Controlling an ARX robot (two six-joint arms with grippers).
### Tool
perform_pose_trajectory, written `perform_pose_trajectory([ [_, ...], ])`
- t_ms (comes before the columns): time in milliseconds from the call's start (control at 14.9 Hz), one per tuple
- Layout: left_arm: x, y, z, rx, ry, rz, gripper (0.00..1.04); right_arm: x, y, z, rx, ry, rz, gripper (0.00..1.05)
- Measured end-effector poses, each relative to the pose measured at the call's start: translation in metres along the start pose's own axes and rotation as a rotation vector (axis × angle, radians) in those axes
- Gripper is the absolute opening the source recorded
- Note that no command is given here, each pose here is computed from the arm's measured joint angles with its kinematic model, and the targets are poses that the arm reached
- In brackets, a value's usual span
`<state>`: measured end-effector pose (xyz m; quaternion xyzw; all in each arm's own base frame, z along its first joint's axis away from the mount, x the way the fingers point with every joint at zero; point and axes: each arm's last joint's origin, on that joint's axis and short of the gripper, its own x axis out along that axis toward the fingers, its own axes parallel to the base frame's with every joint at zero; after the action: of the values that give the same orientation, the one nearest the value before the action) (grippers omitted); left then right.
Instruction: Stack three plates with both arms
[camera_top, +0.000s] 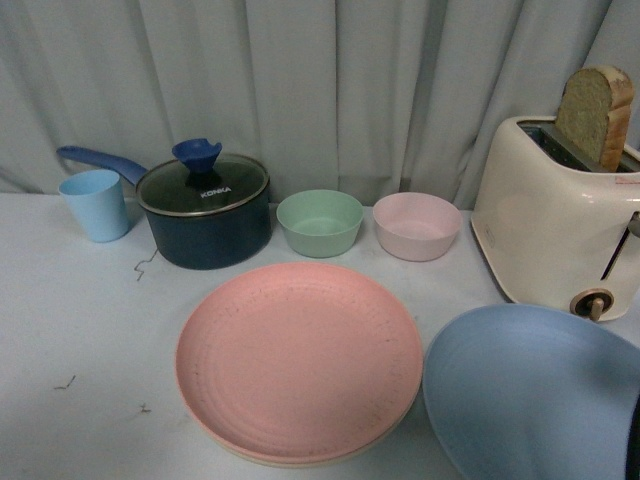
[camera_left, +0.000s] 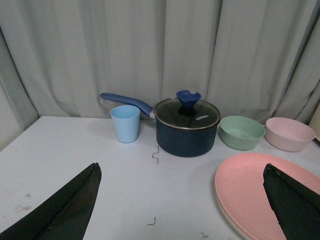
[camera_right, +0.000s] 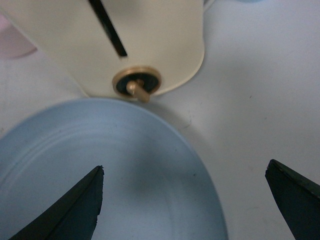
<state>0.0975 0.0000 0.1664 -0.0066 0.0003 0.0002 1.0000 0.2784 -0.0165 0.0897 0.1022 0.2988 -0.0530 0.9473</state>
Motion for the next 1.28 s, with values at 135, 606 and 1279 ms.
perform_pose_trajectory([
  [135, 0.000, 0.000, 0.000, 0.000, 0.000, 0.000, 0.98, 0.017, 0.007, -0.011, -0.013, 0.073, -0.032, 0.98],
  [606, 0.000, 0.000, 0.000, 0.000, 0.000, 0.000, 0.98, 0.039, 0.004, -0.024, 0.006, 0.129, -0.111, 0.97],
  [1279, 0.000, 0.000, 0.000, 0.000, 0.000, 0.000, 0.98, 0.026, -0.010, -0.030, 0.052, 0.138, -0.033, 0.04],
])
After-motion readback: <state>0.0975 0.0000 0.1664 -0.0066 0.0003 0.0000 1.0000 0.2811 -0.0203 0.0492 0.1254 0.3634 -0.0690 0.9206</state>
